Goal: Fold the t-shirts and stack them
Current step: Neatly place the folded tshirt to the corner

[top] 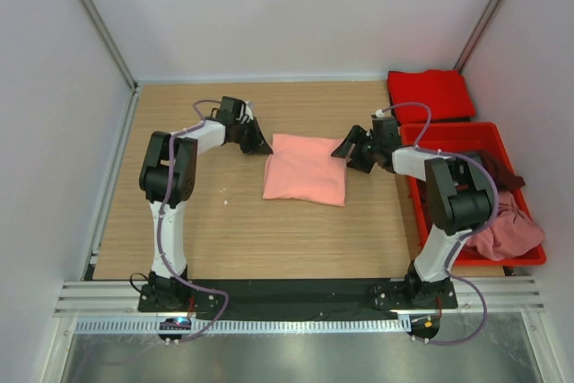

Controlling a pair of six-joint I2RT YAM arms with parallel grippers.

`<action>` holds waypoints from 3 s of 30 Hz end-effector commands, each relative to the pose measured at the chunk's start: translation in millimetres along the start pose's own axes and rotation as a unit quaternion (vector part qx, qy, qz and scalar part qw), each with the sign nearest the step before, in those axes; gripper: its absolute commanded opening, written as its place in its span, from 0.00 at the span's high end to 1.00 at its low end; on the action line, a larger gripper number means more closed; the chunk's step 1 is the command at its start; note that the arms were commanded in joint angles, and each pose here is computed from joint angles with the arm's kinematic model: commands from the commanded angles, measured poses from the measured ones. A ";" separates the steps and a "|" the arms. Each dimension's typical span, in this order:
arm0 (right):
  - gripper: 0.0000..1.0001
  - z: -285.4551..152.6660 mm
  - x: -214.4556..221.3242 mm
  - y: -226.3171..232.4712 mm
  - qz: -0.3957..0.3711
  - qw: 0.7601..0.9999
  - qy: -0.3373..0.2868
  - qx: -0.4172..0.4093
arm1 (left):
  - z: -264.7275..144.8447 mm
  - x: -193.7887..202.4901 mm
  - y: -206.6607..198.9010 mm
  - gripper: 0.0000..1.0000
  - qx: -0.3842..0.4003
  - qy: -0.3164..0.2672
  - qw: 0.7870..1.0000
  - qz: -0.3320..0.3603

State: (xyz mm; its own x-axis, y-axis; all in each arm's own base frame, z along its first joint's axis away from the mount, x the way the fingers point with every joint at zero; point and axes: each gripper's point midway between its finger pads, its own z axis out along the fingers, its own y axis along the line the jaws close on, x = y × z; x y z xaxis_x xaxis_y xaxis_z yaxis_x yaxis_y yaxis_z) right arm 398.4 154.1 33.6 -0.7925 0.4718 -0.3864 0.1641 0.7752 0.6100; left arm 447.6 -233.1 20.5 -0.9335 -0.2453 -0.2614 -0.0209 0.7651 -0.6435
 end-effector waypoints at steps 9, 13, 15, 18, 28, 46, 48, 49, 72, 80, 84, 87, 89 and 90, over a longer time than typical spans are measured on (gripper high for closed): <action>0.27 23.9 40.3 -16.2 0.023 0.998 0.053 -0.001 | 7.0 39.6 60.4 1.00 -0.101 0.040 0.994 -0.034; 0.31 20.0 33.8 -11.3 0.016 0.999 0.034 -0.017 | 8.0 41.3 62.4 1.00 -0.103 0.041 0.993 -0.036; 0.35 18.8 30.0 -14.1 0.012 0.999 0.025 -0.017 | 8.2 42.7 63.9 1.00 -0.106 0.042 0.993 -0.036; 0.42 16.8 23.6 -16.2 0.001 1.000 0.009 -0.020 | 7.3 43.0 66.5 1.00 -0.112 0.040 0.992 -0.038; 0.99 14.0 4.9 7.9 -0.058 0.995 -0.011 -0.076 | -7.6 19.3 35.2 1.00 -0.076 0.017 0.996 -0.047; 0.99 -27.4 -88.6 44.0 -0.221 0.974 -0.019 0.034 | -180.4 -10.1 -15.0 0.49 -0.129 -0.093 0.987 -0.021; 0.99 -23.8 -96.7 36.1 -0.233 0.970 -0.018 0.062 | -183.1 4.5 -17.9 0.49 -0.110 -0.086 0.990 -0.019; 0.99 -27.1 -110.8 40.7 -0.247 0.966 -0.032 0.070 | -181.7 11.2 -18.1 0.49 -0.102 -0.080 0.991 -0.019; 0.99 -73.7 -313.4 -19.2 -0.349 0.896 -0.170 0.217 | -186.8 44.5 -28.6 0.48 -0.048 -0.047 0.998 0.003; 0.99 -82.0 -341.5 -15.0 -0.369 0.883 -0.197 0.214 | -187.5 45.8 -34.5 0.48 -0.034 -0.045 0.998 0.005; 0.99 -84.9 -359.2 -15.4 -0.385 0.879 -0.198 0.200 | -188.1 47.4 -34.2 0.48 -0.033 -0.044 0.998 0.007; 0.99 -92.6 -367.5 -29.5 -0.384 0.882 -0.195 0.190 | -188.8 47.4 -35.9 0.48 -0.030 -0.043 0.999 0.007; 0.99 -99.5 -373.2 -37.4 -0.380 0.883 -0.198 0.190 | -188.4 47.1 -37.3 0.48 -0.025 -0.042 0.999 0.006; 0.99 -108.5 -378.5 -44.5 -0.381 0.882 -0.200 0.193 | -187.6 47.6 -38.1 0.48 -0.023 -0.039 0.999 0.006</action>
State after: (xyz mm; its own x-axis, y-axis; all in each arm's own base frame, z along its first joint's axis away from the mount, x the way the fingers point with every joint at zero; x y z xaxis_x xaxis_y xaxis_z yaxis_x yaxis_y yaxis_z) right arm 628.3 -71.1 189.2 -0.5636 -0.1781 -0.8066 -0.0893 0.9839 -0.1548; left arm 337.1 -154.9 153.0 -0.9075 -0.2976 -0.2964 -0.0823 0.8179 -0.5694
